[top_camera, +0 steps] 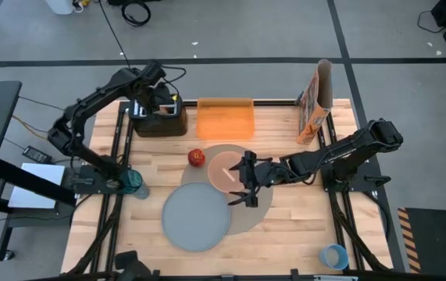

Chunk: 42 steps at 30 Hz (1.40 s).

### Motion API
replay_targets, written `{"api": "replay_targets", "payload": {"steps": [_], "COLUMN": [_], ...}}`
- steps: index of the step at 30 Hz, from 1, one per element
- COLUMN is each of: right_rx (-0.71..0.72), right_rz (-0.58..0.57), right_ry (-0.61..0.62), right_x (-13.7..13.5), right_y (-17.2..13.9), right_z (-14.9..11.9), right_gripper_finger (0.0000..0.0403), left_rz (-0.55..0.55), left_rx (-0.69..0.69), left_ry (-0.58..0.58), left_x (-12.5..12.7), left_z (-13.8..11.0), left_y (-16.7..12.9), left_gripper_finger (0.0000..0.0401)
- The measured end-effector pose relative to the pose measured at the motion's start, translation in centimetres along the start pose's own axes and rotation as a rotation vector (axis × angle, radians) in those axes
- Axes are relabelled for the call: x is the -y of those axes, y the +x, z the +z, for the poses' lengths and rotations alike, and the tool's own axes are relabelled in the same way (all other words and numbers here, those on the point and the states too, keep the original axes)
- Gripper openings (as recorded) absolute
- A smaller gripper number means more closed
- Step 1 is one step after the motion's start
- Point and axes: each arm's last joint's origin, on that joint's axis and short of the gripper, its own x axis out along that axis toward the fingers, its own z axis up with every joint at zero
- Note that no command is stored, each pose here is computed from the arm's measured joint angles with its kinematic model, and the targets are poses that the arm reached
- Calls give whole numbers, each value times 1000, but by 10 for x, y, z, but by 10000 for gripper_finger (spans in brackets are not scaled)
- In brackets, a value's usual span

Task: Arrange a breakfast setting
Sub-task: Put the bagel on the blue plate

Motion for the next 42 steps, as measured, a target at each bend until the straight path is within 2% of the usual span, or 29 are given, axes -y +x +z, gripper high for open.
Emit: {"api": "replay_targets", "payload": {"steps": [4, 12, 16, 20, 24, 30, 35, 42], "right_rx": [18, 48, 62, 94, 117, 114, 95, 116], "right_rz": [6, -54, -80, -87, -86, -81, -64, -53], "right_ry": [-1, -33, -37, -23, -8, 64, 91, 104], "right_x": [-2, -1, 0, 0, 0, 0, -5, -7], "right_y": [-2, -5, -7, -9, -10, -7, -8, -8], "right_z": [6, 17, 23, 32, 34, 33, 30, 32], "right_gripper_finger": [387, 387, 387, 387, 387, 387, 387, 387], "left_rz": [69, 175, 107, -85, -291, -419, -535, -666], "left_rx": [45, 250, 376, 503, 535, 482, 464, 496], "left_ry": [-20, -89, -102, -146, -111, -55, 14, 33], "left_x": [-1, 9, 24, 44, 69, 111, 160, 224], "left_z": [-2, -6, -11, -16, -15, -1, 11, 22], "left_y": [-26, -111, -144, -156, -147, -98, -54, -15], "left_gripper_finger": [32, 32, 44, 35, 30, 35, 36, 37]}}
